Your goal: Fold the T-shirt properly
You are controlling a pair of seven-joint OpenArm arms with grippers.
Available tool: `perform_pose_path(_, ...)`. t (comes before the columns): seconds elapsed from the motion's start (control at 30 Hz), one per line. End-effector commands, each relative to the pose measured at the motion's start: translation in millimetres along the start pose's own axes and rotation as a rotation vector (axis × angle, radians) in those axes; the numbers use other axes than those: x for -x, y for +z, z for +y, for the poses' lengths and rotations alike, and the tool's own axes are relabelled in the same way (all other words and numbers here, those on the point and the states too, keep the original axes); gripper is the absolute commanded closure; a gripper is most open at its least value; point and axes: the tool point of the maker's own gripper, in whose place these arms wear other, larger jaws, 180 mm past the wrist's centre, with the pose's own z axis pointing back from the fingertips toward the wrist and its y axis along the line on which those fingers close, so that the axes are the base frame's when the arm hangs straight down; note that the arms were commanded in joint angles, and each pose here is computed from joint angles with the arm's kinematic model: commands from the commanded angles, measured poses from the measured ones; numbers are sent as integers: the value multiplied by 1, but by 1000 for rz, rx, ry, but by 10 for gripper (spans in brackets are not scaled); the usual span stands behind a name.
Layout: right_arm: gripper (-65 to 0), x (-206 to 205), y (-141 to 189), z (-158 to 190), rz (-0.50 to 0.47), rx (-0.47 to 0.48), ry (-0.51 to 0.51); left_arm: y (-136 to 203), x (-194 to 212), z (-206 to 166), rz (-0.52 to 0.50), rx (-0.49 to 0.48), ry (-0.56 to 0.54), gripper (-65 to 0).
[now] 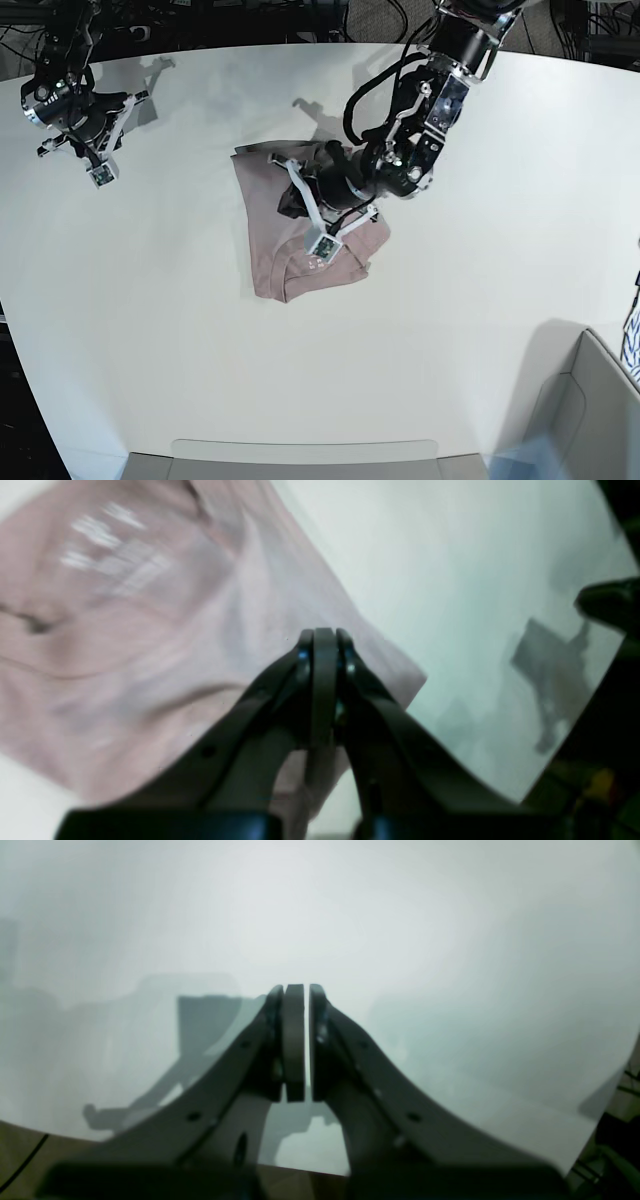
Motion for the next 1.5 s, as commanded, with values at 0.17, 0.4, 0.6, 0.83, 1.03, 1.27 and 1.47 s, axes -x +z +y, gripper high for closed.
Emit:
perform_pose_path(0.17, -13, -2, 5, -6, -16, 20, 14, -18, 16, 40, 45, -68, 39, 0)
perform_pose_path(0.4, -13, -4, 5, -4, -20, 15, 16, 33, 21, 141, 34, -278, 57, 0)
perform_pose_path(0.6, -13, -9, 3, 3, -29, -2, 26, 75, 18, 199, 15, -412, 76, 0)
perform_pose_path(0.83, -13, -13, 0, 11, -32, -23, 46, 99, 23, 249, -18, -513, 193, 0)
perform_pose_path(1.03, -13, -26, 8, 15, -91, -44, 49, 120, -22, 235, -119, -510, 88, 0)
perform_pose_path(1.27, -13, -50, 30, 20, -184, -23, 84, 183, -57, 207, -330, -545, 25, 0)
perform_pose_path(1.47, -13, -16, 32, 49, -132, -140, 70, 241, -9, 183, -362, -635, 51, 0)
